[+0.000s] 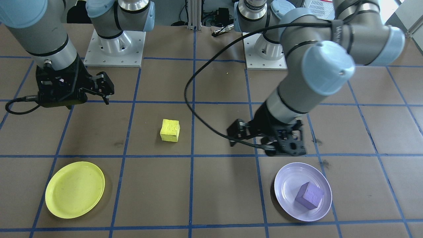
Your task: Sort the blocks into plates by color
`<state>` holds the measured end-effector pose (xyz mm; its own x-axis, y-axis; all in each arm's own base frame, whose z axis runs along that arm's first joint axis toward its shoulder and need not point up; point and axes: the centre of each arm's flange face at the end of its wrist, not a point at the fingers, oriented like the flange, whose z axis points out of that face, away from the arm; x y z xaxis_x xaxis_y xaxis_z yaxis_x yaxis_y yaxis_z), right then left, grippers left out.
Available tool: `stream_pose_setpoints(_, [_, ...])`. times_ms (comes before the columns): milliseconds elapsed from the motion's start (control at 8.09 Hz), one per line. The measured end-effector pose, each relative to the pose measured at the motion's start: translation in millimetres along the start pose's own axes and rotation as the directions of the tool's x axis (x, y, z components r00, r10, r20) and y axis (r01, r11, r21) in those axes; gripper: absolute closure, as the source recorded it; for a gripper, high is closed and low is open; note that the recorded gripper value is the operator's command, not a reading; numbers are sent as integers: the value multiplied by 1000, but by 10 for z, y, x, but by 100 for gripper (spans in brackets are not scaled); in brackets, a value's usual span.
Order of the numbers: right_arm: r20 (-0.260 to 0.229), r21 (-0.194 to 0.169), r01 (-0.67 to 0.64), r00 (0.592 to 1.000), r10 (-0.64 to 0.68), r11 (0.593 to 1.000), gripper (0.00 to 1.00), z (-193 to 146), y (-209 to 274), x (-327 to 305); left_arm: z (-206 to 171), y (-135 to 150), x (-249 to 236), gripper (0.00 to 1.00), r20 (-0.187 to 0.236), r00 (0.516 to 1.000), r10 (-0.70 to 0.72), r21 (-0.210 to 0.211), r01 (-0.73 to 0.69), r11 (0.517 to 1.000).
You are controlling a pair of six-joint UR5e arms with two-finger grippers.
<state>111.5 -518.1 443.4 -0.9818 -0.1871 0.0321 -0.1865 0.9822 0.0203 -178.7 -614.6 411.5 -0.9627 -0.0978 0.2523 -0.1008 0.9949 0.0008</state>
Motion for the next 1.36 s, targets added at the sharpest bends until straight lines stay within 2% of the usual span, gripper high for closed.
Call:
stream_pose_setpoints(124, [54, -5, -35, 998, 35, 999, 0, 131, 19, -148, -360, -142, -654, 0, 59, 996, 64, 35, -66, 997])
stream_pose_setpoints(247, [87, -14, -75, 993, 76, 997, 0, 237, 42, -316, -667, -159, -1279, 0, 112, 992, 58, 29, -61, 998])
stream_pose_setpoints(371, [98, -34, -127, 987, 130, 991, 0, 346, 71, -520, -988, -32, -1606, 0, 150, 988, 37, 14, -39, 999])
stream_pose_setpoints(494, [101, -58, -156, 982, 162, 986, 0, 480, 79, -741, -1264, 151, -1669, 0, 184, 983, 24, 5, -25, 1000])
stream_pose_setpoints(742, [89, -86, -181, 978, 188, 980, 0, 806, -20, -1140, -1527, 475, -1308, 0, 210, 978, -11, -5, 12, 1000])
stream_pose_setpoints(865, [80, -104, -209, 973, 218, 972, 0, 1026, -102, -1319, -1504, 568, -962, 0, 212, 977, -16, -7, 18, 1000])
stream_pose_setpoints(1112, [61, -154, -239, 966, 250, 959, 0, 1419, -193, -1595, -1229, 575, -292, 0, 174, 985, 12, -1, -12, 1000])
stream_pose_setpoints(1360, [44, -210, -228, 969, 242, 951, 0, 1766, -242, -1734, -921, 549, 104, 0, 195, 978, 70, -22, -67, 998])
